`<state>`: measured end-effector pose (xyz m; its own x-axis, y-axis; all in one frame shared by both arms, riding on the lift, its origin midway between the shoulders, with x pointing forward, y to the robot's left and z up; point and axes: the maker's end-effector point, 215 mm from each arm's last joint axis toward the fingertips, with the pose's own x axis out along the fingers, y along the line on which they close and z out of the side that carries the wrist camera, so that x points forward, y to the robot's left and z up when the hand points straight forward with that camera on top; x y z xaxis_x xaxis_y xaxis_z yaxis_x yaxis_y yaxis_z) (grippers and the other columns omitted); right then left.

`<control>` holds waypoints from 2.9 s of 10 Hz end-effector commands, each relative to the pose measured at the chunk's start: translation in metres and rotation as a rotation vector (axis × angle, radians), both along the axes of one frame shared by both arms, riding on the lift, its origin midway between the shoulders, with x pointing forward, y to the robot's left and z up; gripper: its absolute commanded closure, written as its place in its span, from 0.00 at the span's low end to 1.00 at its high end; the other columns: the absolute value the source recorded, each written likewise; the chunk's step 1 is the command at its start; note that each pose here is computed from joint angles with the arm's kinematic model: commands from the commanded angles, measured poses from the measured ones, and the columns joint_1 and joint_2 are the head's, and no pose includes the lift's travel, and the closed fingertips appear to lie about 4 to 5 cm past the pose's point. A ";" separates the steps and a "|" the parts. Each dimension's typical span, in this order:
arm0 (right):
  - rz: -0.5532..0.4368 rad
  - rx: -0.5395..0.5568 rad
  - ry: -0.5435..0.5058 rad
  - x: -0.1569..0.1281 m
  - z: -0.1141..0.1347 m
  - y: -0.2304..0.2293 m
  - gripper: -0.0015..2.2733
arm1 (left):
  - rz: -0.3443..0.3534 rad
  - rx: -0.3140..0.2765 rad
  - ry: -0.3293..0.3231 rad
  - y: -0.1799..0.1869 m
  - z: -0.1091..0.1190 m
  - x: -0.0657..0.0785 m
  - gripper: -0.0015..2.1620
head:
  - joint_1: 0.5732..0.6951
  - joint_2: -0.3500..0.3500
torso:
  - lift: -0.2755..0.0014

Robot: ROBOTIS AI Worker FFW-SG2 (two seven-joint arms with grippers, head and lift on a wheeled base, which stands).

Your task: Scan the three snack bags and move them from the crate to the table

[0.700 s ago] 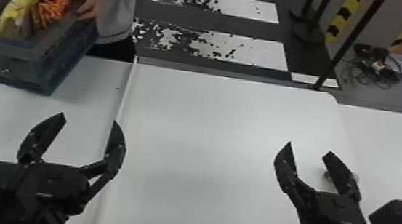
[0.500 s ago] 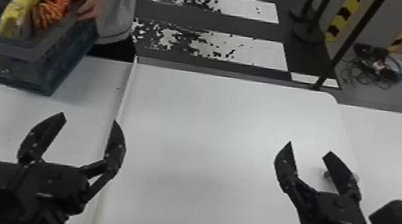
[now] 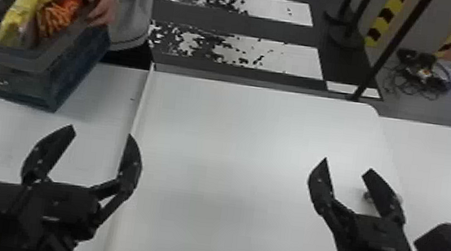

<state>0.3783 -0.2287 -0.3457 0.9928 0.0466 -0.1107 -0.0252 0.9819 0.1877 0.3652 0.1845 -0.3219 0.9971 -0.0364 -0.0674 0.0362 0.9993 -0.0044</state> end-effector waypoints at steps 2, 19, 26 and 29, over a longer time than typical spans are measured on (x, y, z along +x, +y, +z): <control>0.000 -0.001 0.001 0.000 0.000 0.000 0.04 | 0.002 -0.001 -0.002 0.001 0.000 0.000 0.04 | 1.00 0.40 | 0.77; 0.009 0.011 0.025 -0.004 -0.016 0.008 0.04 | 0.166 0.149 0.089 0.123 -0.040 -0.017 0.04 | 1.00 0.65 | 0.77; 0.011 0.010 0.019 -0.003 -0.016 0.010 0.04 | 0.230 0.154 0.131 0.161 -0.077 0.000 0.11 | 1.00 0.77 | 0.77; 0.009 0.010 0.015 0.001 -0.016 0.009 0.04 | 0.233 0.151 0.144 0.169 -0.082 0.001 0.51 | 1.00 0.78 | 0.77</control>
<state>0.3779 -0.2192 -0.3612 0.9905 0.0576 -0.1251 -0.0318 0.9795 0.1988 0.3664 0.3515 -0.4043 0.9580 0.2095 -0.1956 -0.1798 0.9708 0.1590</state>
